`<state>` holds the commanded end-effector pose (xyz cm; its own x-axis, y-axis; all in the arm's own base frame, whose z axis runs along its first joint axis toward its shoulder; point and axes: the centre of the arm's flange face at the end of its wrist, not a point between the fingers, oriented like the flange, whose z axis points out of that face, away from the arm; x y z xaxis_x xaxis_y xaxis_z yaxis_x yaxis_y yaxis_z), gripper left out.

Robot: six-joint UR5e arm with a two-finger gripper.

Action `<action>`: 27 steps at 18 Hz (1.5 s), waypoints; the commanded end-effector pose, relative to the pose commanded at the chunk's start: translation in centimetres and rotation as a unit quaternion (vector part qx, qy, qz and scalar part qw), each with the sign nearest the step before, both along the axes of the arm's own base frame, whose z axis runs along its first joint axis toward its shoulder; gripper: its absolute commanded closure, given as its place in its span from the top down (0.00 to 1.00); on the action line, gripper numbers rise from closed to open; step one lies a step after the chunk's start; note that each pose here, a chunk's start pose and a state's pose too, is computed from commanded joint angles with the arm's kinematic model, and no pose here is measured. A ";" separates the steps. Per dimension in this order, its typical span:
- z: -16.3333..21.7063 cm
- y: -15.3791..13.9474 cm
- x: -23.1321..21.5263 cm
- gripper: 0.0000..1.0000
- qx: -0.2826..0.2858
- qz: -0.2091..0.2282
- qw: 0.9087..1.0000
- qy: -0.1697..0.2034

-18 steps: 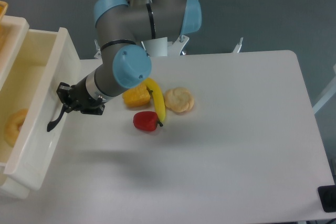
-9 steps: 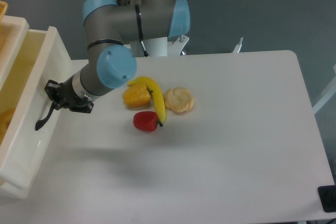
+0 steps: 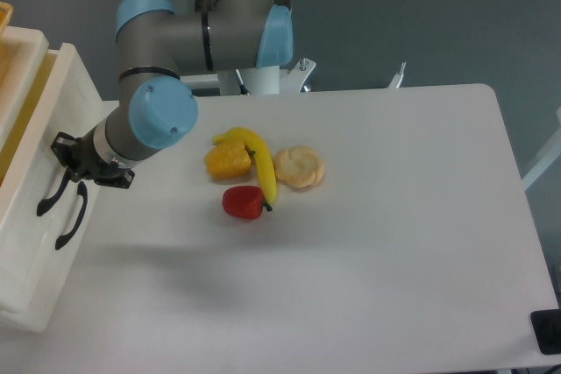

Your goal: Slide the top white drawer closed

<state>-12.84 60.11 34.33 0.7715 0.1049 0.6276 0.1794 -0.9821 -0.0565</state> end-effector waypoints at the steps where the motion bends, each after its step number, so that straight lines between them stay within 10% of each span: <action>1: 0.0 0.0 0.2 0.00 0.000 -0.002 1.000 0.000; 16: -0.4 0.3 0.7 0.02 -0.002 -0.007 1.000 0.000; 24: 1.1 -3.1 -12.3 0.46 0.022 0.091 0.995 0.021; 26: 1.8 -4.6 -16.3 1.00 0.027 0.113 0.992 0.039; 27: 2.1 -5.5 -18.1 1.00 0.026 0.122 0.991 0.056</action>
<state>-30.98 54.66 36.46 0.7927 0.2668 0.5482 0.4010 -0.9055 -0.1390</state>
